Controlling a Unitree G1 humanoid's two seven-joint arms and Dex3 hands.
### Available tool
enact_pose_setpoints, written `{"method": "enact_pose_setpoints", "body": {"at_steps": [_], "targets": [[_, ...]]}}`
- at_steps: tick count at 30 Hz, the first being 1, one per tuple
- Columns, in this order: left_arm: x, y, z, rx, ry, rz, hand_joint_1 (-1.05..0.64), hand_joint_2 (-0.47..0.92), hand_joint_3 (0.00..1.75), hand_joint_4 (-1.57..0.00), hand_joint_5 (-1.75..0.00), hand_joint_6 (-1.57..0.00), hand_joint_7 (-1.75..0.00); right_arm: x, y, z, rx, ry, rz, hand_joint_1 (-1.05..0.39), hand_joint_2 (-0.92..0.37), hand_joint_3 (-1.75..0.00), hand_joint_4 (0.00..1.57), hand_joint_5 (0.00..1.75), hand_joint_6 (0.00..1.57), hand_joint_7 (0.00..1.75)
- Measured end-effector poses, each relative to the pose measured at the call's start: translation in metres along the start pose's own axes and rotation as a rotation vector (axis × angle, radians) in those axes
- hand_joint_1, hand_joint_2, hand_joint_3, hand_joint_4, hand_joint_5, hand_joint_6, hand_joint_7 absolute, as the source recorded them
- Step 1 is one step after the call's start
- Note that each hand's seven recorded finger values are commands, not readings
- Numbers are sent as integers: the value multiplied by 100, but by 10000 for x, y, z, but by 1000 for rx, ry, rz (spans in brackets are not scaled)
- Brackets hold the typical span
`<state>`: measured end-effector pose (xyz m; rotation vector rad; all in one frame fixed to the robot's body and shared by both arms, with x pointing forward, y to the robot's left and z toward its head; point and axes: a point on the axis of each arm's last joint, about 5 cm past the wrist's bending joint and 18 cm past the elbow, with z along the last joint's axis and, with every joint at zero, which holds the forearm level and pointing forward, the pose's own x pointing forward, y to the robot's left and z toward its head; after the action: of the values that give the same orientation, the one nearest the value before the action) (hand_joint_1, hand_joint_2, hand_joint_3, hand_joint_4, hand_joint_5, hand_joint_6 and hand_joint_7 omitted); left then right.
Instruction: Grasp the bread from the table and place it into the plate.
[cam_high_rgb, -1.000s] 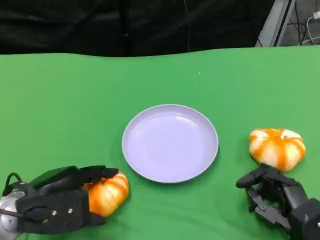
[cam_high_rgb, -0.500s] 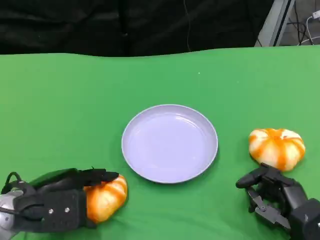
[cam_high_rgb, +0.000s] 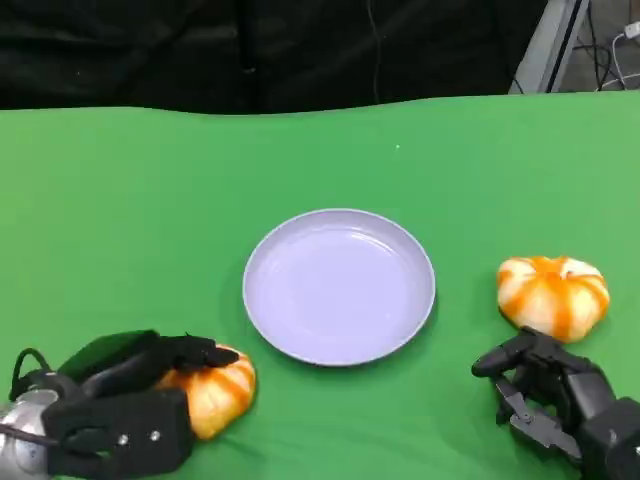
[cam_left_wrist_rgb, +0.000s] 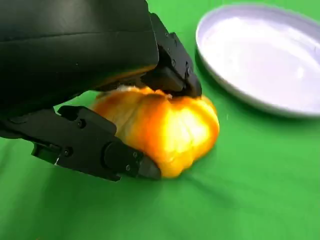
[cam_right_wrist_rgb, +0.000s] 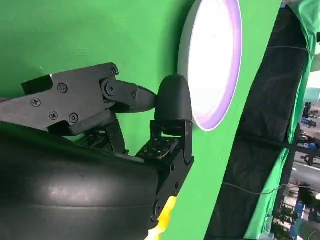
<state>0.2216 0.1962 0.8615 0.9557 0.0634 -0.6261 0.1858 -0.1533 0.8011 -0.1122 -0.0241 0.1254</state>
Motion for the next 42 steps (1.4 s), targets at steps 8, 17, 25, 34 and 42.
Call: {"method": "enact_pose_setpoints", "body": {"at_steps": [8, 17, 25, 34, 42], "targets": [[5, -56, -17, -56, -3, 88, -16, 74, 70, -147, -31, -148, -7, 0, 2, 0, 0, 0, 0, -12, -92, -51, 70, 173, 75, 120], [-21, -160, -41, -140, -4, 229, -13, 63, 84, -122, -88, -108, -81, 2, 5, 4, -2, -2, 2, -12, -91, -52, 69, 172, 75, 119], [-81, -301, -44, -186, -33, 371, -14, 67, 78, -113, -106, -100, -92, 6, 9, 6, -3, -3, -6, -13, -91, -51, 70, 171, 76, 119], [-173, -257, 10, -188, -97, 509, -11, 65, 84, -114, -109, -103, -87, 12, 11, 5, -1, -3, -5, -12, -92, -51, 68, 173, 75, 119], [-221, -177, 88, -173, -153, 586, -11, 54, 101, -113, -115, -107, -86, 14, 13, 5, -1, -2, -5, -13, -92, -50, 68, 175, 74, 121]]}}
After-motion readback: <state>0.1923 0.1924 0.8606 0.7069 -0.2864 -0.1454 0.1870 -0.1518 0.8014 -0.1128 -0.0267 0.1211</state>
